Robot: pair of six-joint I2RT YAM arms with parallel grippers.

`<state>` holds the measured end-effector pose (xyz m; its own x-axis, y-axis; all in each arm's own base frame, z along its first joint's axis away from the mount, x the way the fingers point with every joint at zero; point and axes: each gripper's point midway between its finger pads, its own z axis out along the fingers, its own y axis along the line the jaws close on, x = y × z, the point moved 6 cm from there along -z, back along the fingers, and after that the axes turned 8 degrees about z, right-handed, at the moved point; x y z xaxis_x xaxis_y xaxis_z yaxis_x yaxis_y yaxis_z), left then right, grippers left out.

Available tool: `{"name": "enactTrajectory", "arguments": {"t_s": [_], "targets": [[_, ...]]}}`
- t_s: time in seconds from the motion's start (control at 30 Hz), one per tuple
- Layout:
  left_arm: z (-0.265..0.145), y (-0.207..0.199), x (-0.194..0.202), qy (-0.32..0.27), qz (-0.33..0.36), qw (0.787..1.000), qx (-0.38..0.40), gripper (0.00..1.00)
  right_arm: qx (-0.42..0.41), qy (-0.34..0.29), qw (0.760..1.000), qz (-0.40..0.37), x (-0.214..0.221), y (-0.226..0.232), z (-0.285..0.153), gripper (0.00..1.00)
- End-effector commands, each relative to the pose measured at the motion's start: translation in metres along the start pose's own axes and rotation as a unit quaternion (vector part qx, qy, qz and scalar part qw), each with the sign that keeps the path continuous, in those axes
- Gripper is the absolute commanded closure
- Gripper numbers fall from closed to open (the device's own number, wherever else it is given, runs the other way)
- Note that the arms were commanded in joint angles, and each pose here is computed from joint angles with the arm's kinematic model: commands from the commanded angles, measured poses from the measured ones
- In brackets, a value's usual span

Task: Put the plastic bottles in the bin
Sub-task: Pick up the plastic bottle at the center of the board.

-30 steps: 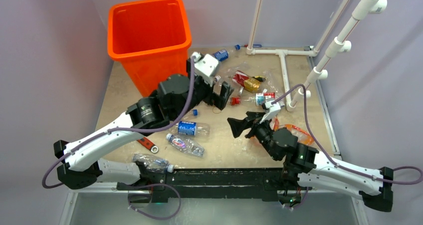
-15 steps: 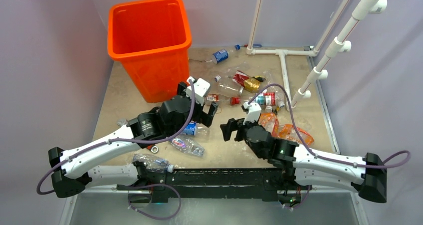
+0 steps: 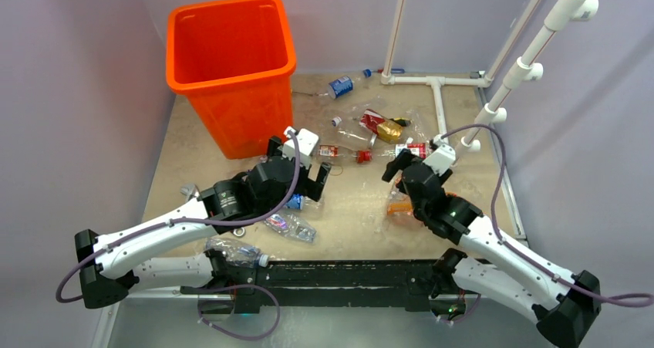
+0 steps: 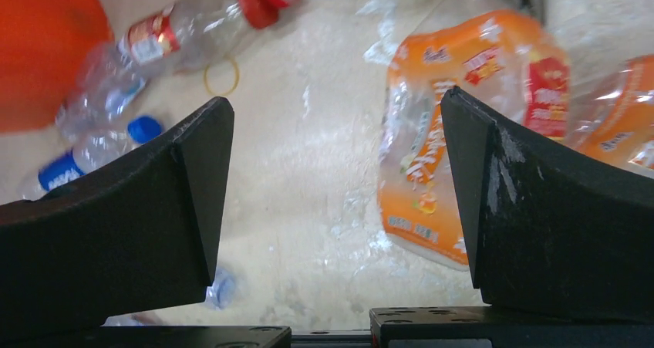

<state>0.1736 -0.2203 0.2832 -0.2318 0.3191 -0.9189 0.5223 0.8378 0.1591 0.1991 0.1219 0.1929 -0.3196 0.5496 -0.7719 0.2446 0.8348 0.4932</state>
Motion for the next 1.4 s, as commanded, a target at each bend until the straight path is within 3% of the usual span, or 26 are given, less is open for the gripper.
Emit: {"name": "enactTrajectory", "arguments": {"t_s": [0.0,0.27,0.53,0.87,1.13,1.37], "targets": [[-0.009,0.006,-0.007,-0.021,-0.032,0.999,-0.007,0.01,0.087,-0.023,0.995,0.035,-0.021,-0.022,0.008,0.01],[-0.012,0.001,-0.007,-0.019,-0.041,0.999,0.019,0.01,0.164,0.008,0.983,0.084,0.003,-0.053,0.013,0.01],[-0.012,-0.006,-0.007,-0.016,-0.043,0.998,0.046,0.01,0.183,0.046,0.976,0.109,0.029,-0.065,0.014,0.01],[-0.014,-0.006,-0.007,-0.017,-0.045,0.998,0.05,0.01,0.13,0.089,0.982,0.105,0.045,-0.046,0.029,0.09],[-0.011,-0.008,-0.004,-0.01,-0.042,0.998,0.051,0.01,0.134,0.137,0.973,0.129,0.075,-0.06,0.028,0.05],[-0.008,-0.011,-0.001,-0.003,-0.039,0.998,0.053,0.01,0.099,0.135,0.972,0.164,0.081,-0.056,0.032,0.08]]}}
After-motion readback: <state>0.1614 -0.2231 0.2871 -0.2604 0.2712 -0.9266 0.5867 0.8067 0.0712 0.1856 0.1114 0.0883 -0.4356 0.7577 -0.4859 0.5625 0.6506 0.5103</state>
